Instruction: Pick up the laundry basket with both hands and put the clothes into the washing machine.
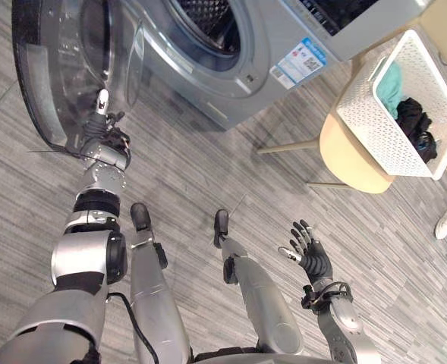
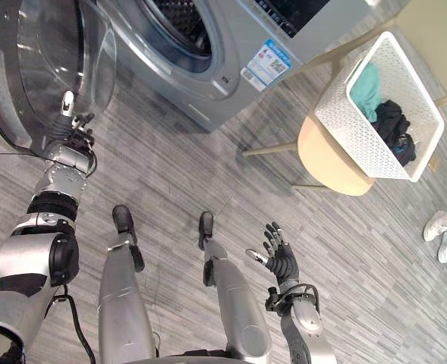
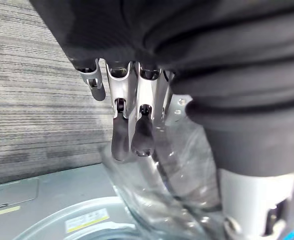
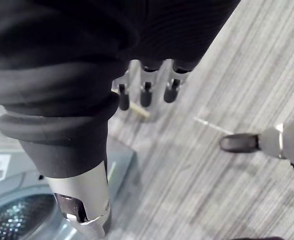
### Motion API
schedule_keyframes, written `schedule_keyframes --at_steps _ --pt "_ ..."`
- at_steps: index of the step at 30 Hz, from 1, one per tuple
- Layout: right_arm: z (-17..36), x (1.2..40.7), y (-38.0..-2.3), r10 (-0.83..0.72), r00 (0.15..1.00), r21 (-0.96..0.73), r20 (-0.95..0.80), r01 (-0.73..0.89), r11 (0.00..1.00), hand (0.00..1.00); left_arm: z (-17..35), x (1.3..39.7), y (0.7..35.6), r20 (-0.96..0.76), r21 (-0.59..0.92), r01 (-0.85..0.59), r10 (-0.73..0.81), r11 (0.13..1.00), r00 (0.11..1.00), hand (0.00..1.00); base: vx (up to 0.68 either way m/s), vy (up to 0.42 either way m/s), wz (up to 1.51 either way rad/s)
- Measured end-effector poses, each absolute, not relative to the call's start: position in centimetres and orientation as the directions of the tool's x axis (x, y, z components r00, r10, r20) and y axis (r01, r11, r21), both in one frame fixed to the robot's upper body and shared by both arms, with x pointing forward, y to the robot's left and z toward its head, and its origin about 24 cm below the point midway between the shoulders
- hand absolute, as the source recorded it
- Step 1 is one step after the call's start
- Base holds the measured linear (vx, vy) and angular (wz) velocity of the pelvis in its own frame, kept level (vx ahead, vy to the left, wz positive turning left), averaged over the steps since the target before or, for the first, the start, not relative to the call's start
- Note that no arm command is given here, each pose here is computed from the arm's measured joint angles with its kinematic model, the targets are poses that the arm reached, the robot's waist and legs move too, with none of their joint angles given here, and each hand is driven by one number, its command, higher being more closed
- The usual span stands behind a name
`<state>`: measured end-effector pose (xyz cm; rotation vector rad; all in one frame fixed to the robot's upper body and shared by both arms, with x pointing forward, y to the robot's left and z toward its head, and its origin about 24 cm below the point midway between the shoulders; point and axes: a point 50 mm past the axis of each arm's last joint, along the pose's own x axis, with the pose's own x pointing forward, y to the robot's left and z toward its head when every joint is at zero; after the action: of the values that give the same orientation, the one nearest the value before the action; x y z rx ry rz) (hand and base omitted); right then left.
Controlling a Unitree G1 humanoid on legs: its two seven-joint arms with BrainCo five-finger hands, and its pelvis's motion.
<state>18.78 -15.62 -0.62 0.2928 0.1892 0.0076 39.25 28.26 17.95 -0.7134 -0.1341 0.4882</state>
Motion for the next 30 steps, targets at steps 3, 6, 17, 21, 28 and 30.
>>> schedule_keyframes --at_steps 3,6,17,21,28,30 --pt "-1.0 18.0 -15.8 0.017 0.979 0.288 -0.202 0.042 0.957 0.0 19.5 38.6 30.0 -0.01 -0.713 -0.383 0.538 0.587 0.843 0.0 0.09 -0.002 0.08" --pt "-1.1 17.9 -15.8 0.017 0.978 0.291 -0.208 0.045 0.956 0.0 21.2 37.8 31.8 0.033 -0.75 -0.375 0.598 0.544 0.801 0.0 0.08 0.01 0.11" --pt "-2.5 17.5 -15.9 0.03 0.962 0.277 -0.27 0.048 0.96 0.0 13.8 36.2 31.7 -0.104 -0.697 -0.491 0.604 0.522 0.79 0.0 0.06 0.011 0.14" --pt "-4.1 17.6 -16.8 -0.011 0.941 0.255 -0.337 0.103 0.961 0.0 4.6 33.3 29.4 -0.298 -0.556 -0.604 0.541 0.572 0.786 0.0 0.06 -0.002 0.22" --pt "-10.9 14.5 -19.7 -0.156 0.746 0.143 -0.647 0.32 0.937 0.0 -12.6 18.2 21.5 -0.764 -0.179 -0.642 0.305 0.746 0.568 0.0 0.11 0.001 0.15" --pt "-12.7 12.6 -20.2 -0.179 0.659 0.077 -0.731 0.34 0.937 0.0 -13.8 15.9 20.7 -0.79 -0.121 -0.565 0.265 0.816 0.552 0.0 0.1 -0.017 0.28"
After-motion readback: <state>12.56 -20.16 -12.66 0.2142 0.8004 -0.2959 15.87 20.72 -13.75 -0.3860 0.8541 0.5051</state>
